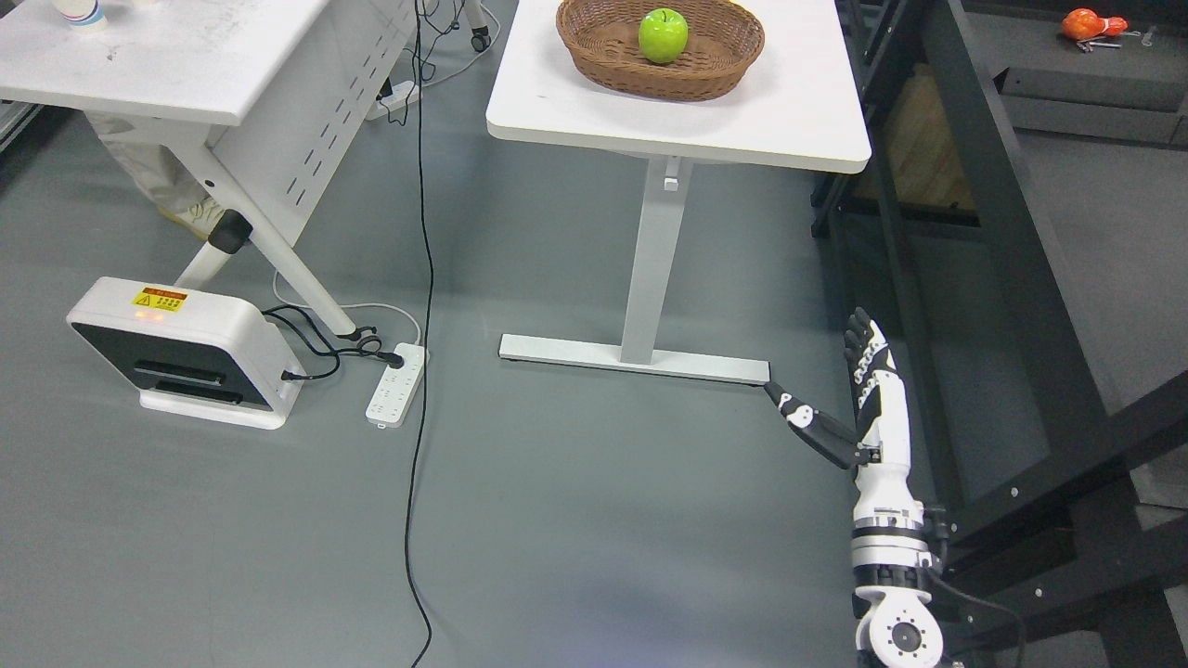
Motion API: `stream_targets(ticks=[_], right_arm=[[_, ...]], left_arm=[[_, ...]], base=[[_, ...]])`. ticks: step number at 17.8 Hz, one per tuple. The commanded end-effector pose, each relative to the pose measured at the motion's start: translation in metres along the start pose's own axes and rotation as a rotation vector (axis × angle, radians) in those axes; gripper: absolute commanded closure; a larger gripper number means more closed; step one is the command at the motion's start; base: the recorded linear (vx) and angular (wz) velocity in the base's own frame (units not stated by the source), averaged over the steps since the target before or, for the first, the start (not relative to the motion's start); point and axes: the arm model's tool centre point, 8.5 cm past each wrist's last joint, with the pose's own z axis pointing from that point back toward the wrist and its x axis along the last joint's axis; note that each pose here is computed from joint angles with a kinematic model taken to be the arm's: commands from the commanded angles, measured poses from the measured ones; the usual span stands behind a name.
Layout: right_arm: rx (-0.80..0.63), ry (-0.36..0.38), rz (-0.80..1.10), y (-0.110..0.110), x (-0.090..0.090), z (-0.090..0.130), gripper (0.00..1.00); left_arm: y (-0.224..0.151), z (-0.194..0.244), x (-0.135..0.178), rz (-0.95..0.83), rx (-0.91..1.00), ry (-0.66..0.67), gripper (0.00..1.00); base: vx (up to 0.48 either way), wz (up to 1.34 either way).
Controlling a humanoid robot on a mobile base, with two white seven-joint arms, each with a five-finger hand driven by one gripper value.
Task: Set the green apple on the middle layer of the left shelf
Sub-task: 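Drive toward the table with the basket, right hand raised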
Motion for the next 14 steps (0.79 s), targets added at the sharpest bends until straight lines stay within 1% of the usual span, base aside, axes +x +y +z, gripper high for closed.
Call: stream_targets(ticks=[1,3,5,6,7,8,9,11,14], right_arm=[[0.005,-0.107,0.552,-0.016,0.012,-0.014,0.03],[0.009,-0.117,0.588,-0.023,0.012,-0.014,0.02],[0.011,-0.151,0.596,-0.026,0.017,-0.014,0.02],[0.02,-0.195,0.589,-0.025,0.022,-0.014,0.0],[0.033,-0.254,0.581,-0.023,0.03,-0.013,0.0],[0.038,-0.286,0.575,-0.022,0.034,-0.012,0.0],[0.037,-0.288,0.576,-0.022,0.035,-0.014,0.0],[0.026,-0.266,0.591,-0.028,0.033,-0.016,0.01],[0.015,-0.238,0.595,-0.03,0.029,-0.015,0.01]], left_arm=[[0.011,0.002,0.0,-0.001,0.018,-0.001,0.0],[0.011,0.002,0.0,-0.001,0.018,0.001,0.0],[0.011,0.002,0.0,-0.001,0.018,-0.001,0.0],[0.011,0.002,0.001,-0.001,0.018,-0.002,0.0],[0.011,0.002,0.0,-0.001,0.018,0.001,0.0],[0.011,0.002,0.0,-0.001,0.018,0.001,0.0],[0.011,0.002,0.0,-0.001,0.018,-0.001,0.0],[0.011,0.002,0.0,-0.001,0.018,-0.001,0.0],[0.011,0.002,0.0,-0.001,0.018,-0.001,0.0]], base=[[0.0,0.0],[0.007,0.0],[0.045,0.07],[0.071,0.19],[0.071,0.19],[0.117,0.32],[0.145,0.31],[0.197,0.28],[0.267,0.24]])
